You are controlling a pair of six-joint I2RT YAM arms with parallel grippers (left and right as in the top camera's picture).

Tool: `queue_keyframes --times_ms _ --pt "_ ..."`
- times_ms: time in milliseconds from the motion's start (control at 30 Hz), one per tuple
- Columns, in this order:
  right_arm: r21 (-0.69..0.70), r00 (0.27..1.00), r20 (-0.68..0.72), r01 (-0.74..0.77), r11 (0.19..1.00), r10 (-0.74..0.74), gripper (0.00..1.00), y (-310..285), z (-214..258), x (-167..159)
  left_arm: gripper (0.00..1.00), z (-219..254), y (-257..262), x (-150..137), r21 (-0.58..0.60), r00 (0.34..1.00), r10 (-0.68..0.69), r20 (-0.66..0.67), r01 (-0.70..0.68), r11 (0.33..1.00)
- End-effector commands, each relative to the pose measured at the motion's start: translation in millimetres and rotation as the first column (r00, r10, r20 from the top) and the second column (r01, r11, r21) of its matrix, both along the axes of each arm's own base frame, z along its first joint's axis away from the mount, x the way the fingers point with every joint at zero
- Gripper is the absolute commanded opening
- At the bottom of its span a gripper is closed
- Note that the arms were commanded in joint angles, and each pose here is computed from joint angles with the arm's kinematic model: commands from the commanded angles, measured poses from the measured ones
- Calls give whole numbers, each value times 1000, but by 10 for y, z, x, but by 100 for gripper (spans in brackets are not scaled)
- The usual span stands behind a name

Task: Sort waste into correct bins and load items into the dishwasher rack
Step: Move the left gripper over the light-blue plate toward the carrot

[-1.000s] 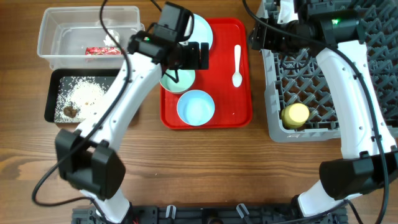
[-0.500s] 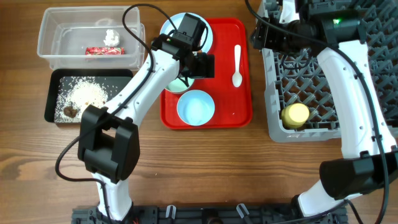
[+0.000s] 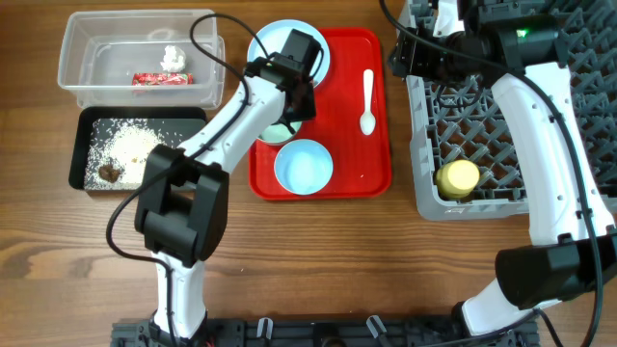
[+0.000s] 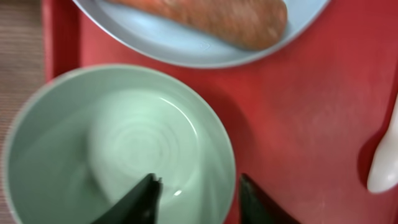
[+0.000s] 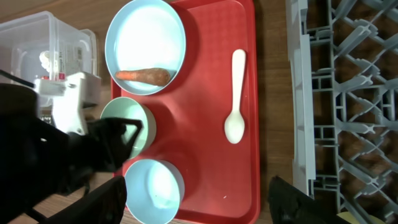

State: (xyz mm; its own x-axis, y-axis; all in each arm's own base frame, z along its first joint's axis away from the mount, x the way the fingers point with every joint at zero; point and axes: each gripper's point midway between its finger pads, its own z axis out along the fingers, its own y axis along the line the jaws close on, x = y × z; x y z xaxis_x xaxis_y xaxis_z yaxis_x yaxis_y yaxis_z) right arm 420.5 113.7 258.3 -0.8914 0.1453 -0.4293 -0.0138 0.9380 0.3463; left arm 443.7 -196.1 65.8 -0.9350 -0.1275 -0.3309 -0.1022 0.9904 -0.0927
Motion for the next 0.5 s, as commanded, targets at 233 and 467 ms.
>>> queue_keyframes --times_ms 233,467 --pt "-36 1000 9 2 999 -1 74 -57 -25 54 4 12 167 73 22 998 63 16 -64 998" --pt "-36 1000 9 2 999 -1 74 -58 -26 53 4 -253 -59 -56 -48 997 13 -79 -17 999"
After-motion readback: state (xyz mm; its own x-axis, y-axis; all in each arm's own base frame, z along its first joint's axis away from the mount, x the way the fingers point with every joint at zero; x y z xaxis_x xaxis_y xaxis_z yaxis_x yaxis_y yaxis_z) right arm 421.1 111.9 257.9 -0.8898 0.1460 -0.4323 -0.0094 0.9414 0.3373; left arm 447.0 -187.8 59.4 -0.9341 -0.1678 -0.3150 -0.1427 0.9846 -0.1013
